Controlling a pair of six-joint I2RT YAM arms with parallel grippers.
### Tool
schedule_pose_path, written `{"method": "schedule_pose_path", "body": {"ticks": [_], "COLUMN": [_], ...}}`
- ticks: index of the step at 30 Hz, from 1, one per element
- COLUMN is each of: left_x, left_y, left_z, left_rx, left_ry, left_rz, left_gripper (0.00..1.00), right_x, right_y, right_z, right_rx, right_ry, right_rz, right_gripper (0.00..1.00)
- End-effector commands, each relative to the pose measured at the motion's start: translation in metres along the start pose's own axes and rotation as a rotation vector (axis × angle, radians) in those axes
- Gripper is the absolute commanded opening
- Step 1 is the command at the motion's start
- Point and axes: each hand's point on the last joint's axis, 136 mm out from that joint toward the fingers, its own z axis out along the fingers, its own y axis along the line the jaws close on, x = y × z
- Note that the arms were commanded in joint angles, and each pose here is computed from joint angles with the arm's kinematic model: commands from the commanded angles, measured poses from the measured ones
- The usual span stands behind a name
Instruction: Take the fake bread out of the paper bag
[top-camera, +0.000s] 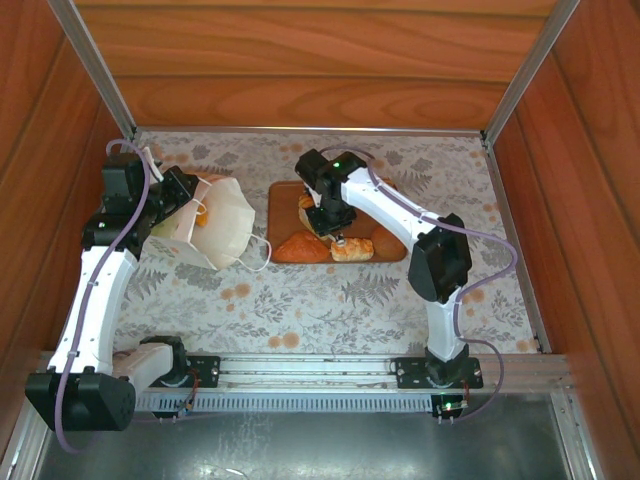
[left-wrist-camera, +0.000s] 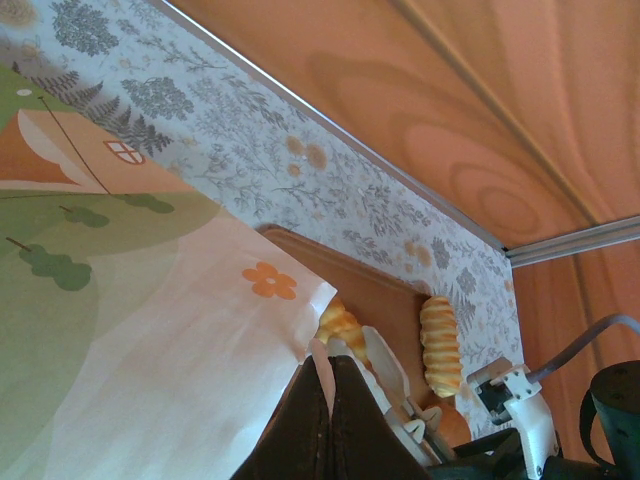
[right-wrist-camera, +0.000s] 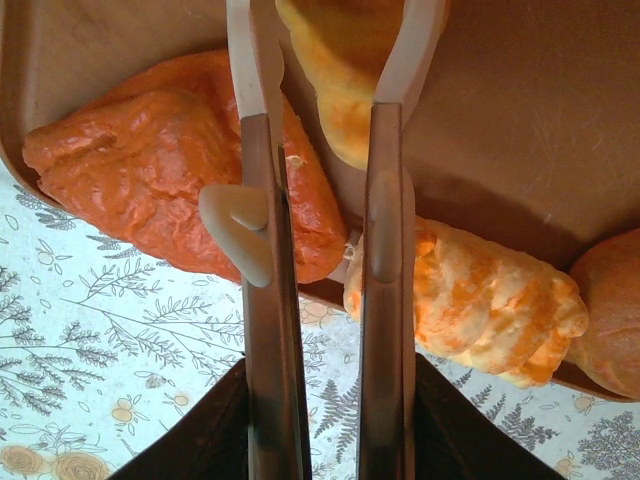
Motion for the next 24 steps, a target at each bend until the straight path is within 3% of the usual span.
{"method": "schedule_pose_path", "body": {"ticks": [1, 13, 24], "left_x": [0.001, 0.003, 0.003], "left_y": [-0.004, -0.004, -0.002], "left_z": [-0.001, 0.000, 0.000], "left_rx": [0.020, 0.022, 0.020], "left_ry": [0.000, 0.006, 0.003], "left_rz": [0.023, 0.024, 0.025], "left_gripper": [0.00, 0.00, 0.00], "right_x": [-0.006, -0.003, 0.025], "right_y": [-0.013, -0.049, -0.078], "right_z": [-0.024, -0.034, -0.018], "right_rx": [0.021, 0.073, 0.099], "right_ry": [-0.063, -0.088, -0.021], "right_rz": [0.032, 0.126, 0.220], "right_gripper": [0.32, 0.30, 0.30]}}
